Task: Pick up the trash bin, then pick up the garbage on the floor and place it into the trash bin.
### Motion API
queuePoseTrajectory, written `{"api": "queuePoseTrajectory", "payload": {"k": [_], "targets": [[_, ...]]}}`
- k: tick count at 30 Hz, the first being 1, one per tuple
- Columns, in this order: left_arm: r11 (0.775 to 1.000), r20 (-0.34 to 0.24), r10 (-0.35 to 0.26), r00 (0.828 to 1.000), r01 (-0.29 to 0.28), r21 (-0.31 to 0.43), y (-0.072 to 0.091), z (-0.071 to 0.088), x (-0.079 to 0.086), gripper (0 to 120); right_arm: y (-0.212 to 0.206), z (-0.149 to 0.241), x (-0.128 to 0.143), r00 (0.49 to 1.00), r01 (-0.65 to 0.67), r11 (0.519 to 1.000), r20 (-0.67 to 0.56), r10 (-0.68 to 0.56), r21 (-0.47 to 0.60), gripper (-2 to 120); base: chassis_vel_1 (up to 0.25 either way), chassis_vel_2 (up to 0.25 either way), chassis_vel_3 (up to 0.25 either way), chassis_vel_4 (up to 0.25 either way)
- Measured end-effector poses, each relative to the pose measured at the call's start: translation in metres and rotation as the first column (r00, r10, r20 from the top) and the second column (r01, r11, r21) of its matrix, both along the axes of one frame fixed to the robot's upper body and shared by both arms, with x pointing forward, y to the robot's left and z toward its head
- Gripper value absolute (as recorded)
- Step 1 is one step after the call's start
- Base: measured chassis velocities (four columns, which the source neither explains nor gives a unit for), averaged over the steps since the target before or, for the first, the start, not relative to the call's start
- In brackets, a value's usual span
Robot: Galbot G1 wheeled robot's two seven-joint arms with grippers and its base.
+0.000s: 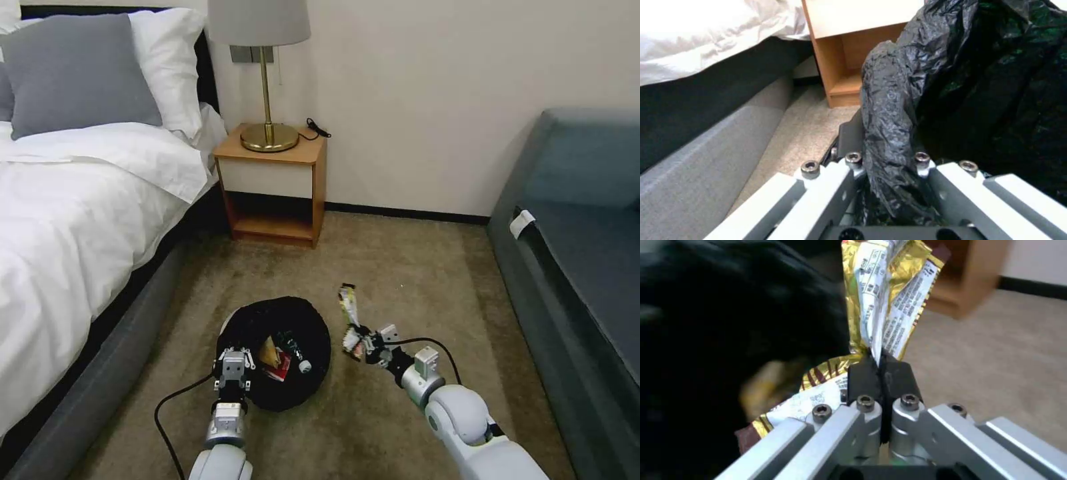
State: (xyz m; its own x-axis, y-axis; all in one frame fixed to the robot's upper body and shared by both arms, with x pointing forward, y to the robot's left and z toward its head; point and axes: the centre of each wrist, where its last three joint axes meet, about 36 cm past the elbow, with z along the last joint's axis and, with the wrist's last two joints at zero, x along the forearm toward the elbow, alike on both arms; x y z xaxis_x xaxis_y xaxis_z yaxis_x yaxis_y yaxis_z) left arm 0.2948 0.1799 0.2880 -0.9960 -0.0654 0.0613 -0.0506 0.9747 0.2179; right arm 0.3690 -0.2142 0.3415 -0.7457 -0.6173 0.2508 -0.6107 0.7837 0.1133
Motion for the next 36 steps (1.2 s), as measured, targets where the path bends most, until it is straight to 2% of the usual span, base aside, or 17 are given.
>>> {"api": "queuePoseTrajectory", "payload": {"k": [6,13,18,25,36], "targets": [[1.0,-0.003,-0.009,1.0,0.009,0.007,-0.004,-0.002,-0.001,4,0.002,0.0,-0.009,0.997,-0.072,0.997,-0.006,0.072,0.022,0,0.0,0.0,0.0,0.0],[1.0,-0.007,-0.024,1.0,0.024,0.002,-0.01,-0.002,-0.003,4,0.013,-0.017,-0.027,0.989,-0.143,0.989,-0.04,0.144,0.043,0,0.0,0.0,0.0,0.0],[0.999,-0.003,-0.032,0.999,0.032,-0.004,-0.013,0.001,-0.004,4,0.024,-0.019,-0.03,0.984,-0.169,0.983,-0.039,0.172,0.071,0,0.0,0.0,0.0,0.0],[0.999,0.006,-0.032,0.999,0.032,-0.015,-0.017,0.007,-0.005,4,0.039,-0.024,-0.022,0.984,-0.167,0.982,-0.042,0.172,0.091,0,0.0,0.0,0.0,0.0],[0.999,0.01,-0.03,1.0,0.03,-0.02,-0.015,0.012,-0.007,4,0.058,-0.056,0.002,0.991,-0.083,0.994,-0.1,0.089,0.071,0,0.0,0.0,0.0,0.0]]}}
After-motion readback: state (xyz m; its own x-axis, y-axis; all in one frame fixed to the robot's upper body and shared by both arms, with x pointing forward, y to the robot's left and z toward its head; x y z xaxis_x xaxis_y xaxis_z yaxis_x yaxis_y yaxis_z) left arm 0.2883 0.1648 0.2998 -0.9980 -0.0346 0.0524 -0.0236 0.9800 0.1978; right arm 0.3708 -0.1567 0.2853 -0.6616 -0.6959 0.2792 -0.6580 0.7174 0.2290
